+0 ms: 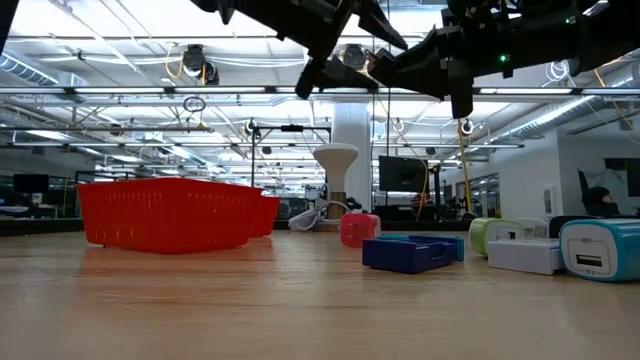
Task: Pick & Place Office items
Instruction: Put the top black charger adapter into the top red basket
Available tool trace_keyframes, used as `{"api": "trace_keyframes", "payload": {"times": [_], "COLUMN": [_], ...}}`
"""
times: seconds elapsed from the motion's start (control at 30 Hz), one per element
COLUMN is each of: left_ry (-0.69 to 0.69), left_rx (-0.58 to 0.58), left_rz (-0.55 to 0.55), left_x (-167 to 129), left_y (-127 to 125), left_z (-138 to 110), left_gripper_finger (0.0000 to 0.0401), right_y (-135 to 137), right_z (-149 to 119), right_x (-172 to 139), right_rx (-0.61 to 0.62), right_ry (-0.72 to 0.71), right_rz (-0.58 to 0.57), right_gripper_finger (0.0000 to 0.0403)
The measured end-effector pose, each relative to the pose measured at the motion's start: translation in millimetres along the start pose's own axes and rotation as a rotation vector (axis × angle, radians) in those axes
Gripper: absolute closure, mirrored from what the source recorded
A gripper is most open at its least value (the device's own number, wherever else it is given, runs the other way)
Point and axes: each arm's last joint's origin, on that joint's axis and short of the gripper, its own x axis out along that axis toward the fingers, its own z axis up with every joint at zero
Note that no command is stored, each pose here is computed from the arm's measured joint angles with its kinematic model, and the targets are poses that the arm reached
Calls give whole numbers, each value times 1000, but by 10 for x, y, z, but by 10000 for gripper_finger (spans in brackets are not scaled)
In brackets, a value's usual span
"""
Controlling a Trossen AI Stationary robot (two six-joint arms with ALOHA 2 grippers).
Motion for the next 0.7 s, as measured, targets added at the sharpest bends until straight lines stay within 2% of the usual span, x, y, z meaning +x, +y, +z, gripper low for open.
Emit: {"api": "trace_keyframes", "payload": {"times": [0.17,0.5,0.7], "left_ry": [-23,-33,-39], "left_rx": [-37,-52,-13], "left_rz": [-5,-4,-7], "left_x": [5,9,-19], "left_y": [16,27,28], "left_z": [40,57,95], "left_gripper_finger": [114,253,254], "right_y": [0,5,5], "right_z": [0,-6,-6], "right_x": [0,0,0], "right_rx": [5,3,31], "right_ry": [-1,8,9], "right_rz": [0,3,3], "right_gripper_finger": [265,265,265]}}
